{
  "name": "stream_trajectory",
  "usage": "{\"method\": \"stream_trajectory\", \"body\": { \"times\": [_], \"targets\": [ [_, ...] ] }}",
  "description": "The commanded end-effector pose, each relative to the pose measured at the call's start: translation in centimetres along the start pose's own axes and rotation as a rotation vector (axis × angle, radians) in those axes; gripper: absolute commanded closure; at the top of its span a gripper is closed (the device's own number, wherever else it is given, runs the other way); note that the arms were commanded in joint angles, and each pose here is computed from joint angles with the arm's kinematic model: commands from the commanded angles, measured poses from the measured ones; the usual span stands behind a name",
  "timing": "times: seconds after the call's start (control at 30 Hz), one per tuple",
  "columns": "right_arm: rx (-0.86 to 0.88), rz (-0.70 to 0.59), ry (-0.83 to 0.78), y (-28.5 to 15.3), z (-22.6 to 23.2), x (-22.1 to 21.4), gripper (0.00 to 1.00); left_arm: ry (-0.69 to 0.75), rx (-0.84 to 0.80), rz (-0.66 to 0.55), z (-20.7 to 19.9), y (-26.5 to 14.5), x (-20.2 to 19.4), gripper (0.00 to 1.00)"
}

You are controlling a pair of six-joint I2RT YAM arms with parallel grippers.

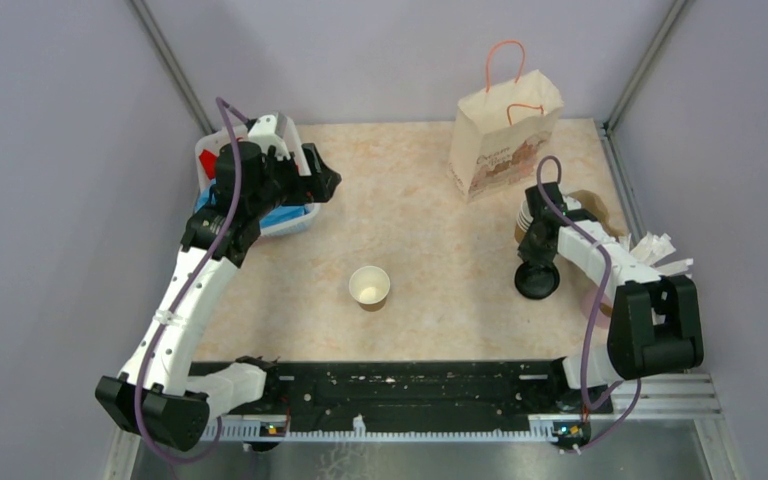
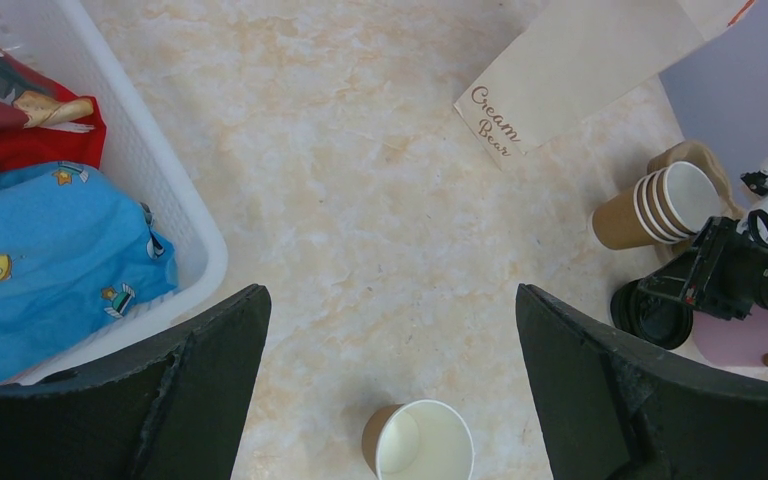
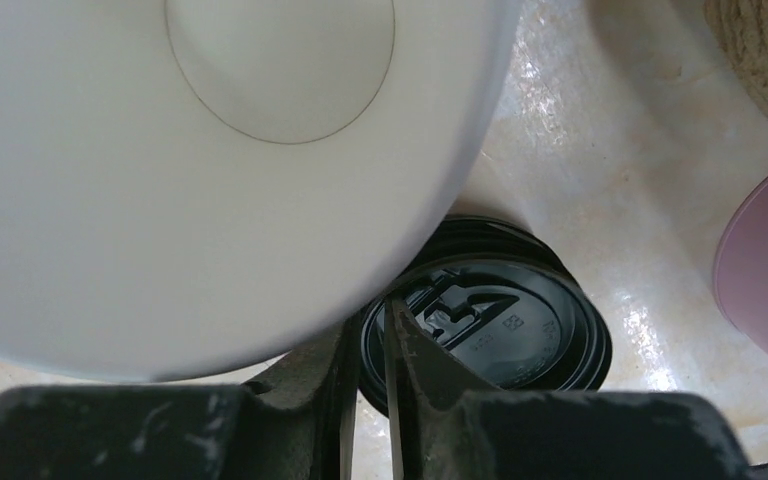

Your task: Pack the takeout coffee

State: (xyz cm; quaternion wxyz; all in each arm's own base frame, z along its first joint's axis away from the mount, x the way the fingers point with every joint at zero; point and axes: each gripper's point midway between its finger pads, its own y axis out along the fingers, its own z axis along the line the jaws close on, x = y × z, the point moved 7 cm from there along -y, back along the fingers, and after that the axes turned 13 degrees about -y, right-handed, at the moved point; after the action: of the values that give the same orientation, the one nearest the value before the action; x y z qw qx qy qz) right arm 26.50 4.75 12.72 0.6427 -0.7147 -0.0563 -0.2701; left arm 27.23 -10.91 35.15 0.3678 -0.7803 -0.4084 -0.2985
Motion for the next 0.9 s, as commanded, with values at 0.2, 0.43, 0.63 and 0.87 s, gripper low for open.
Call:
{"method": "stream_trajectory", "body": {
  "times": [0.2, 0.43, 0.63, 0.87],
  "targets": [
    [-0.006, -0.066, 0.041, -1.3, -0.3, 1.0, 0.92, 0.008, -0.072, -0.066, -1.6, -0.1, 1.9, 0.02],
    [0.016, -0.108, 0.04, -3.8, -0.7, 1.7, 1.0, 0.014, -0.065, -0.066, -1.5, -0.3, 1.9, 0.02],
    [0.138, -0.195, -0.041, -6.4, -0.5, 2.3, 1.0, 0.009, -0.07, -0.052, -1.4, -0.2, 1.6, 0.02],
    [0.513, -0.366, -0.247, -11.0, 1.5, 2.1, 1.0, -0.022, -0.138, 0.038, -2.0, 0.7, 0.5, 0.02]
  ]
}}
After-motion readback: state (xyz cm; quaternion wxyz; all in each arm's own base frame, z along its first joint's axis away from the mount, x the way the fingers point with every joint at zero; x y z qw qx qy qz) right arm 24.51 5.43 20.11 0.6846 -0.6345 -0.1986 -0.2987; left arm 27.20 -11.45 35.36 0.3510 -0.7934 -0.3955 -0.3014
